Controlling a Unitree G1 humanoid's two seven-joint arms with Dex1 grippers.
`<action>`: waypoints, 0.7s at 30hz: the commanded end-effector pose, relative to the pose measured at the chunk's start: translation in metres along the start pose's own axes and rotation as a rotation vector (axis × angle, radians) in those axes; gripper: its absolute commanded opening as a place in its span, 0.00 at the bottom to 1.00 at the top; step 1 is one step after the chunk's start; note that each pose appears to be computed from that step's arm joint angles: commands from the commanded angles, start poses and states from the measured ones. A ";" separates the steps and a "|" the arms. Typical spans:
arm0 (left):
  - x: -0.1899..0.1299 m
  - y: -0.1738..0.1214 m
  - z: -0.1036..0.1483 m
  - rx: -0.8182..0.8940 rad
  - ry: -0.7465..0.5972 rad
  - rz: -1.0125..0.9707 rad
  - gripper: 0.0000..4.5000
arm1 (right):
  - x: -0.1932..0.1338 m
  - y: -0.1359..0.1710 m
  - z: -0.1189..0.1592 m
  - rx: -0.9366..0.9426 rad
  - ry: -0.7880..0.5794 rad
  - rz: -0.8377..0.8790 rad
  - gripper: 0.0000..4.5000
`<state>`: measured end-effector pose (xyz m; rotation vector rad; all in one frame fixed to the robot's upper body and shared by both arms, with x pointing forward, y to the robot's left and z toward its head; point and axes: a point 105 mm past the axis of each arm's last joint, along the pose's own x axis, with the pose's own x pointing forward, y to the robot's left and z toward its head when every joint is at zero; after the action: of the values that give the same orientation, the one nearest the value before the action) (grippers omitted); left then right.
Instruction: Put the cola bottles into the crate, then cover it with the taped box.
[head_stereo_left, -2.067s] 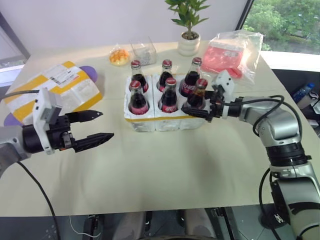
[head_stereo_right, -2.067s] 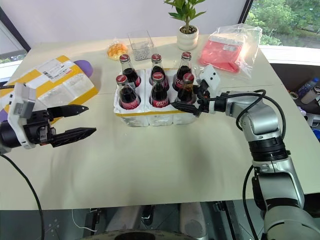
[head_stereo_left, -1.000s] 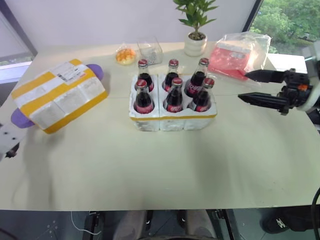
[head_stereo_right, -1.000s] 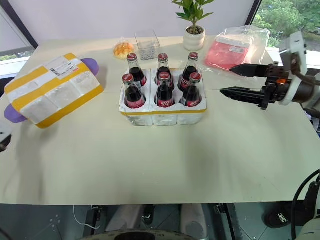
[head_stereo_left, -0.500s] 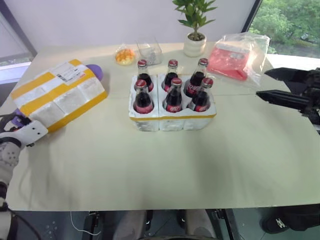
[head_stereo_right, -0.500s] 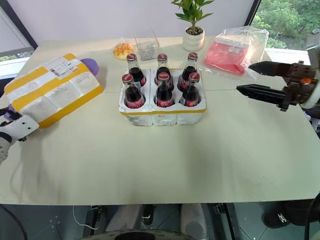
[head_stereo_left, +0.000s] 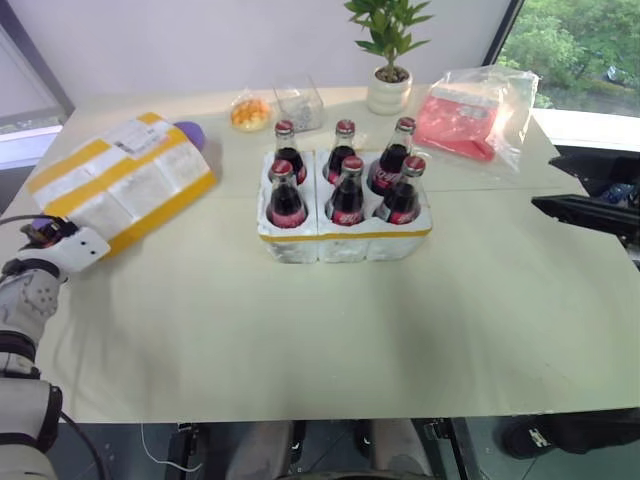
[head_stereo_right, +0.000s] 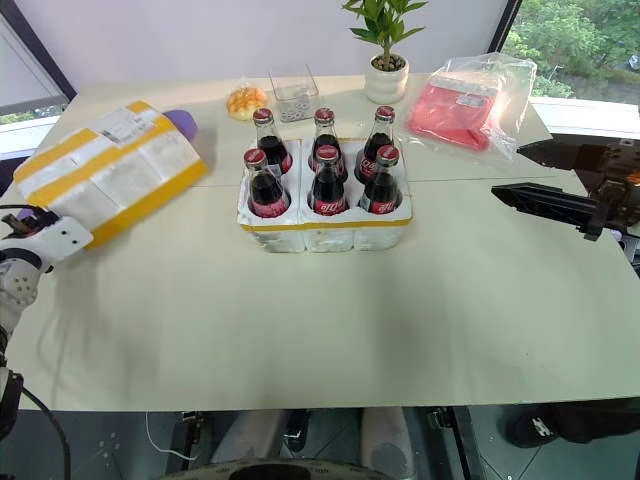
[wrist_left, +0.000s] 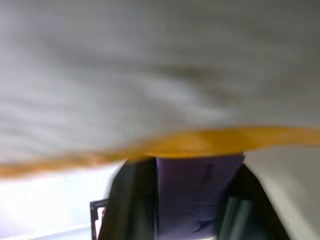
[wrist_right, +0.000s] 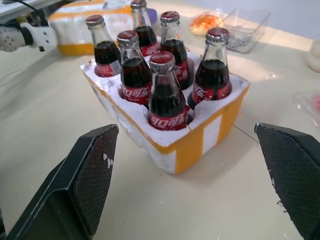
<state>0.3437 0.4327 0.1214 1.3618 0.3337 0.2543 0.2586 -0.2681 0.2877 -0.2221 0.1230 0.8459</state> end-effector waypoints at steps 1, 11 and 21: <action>-0.002 0.015 -0.008 -0.002 0.017 0.029 0.25 | -0.010 0.000 0.011 -0.083 -0.007 -0.037 1.00; -0.003 0.119 0.046 -0.055 -0.215 0.245 0.25 | -0.009 -0.013 0.000 -0.071 0.012 -0.084 1.00; -0.067 0.189 0.189 -0.050 -0.662 0.247 0.25 | 0.005 -0.014 -0.010 -0.044 -0.008 -0.064 1.00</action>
<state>0.3663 0.2895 0.3191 1.3582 -0.3165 0.0117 0.2719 -0.2770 0.2683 -0.2380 0.1378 0.7919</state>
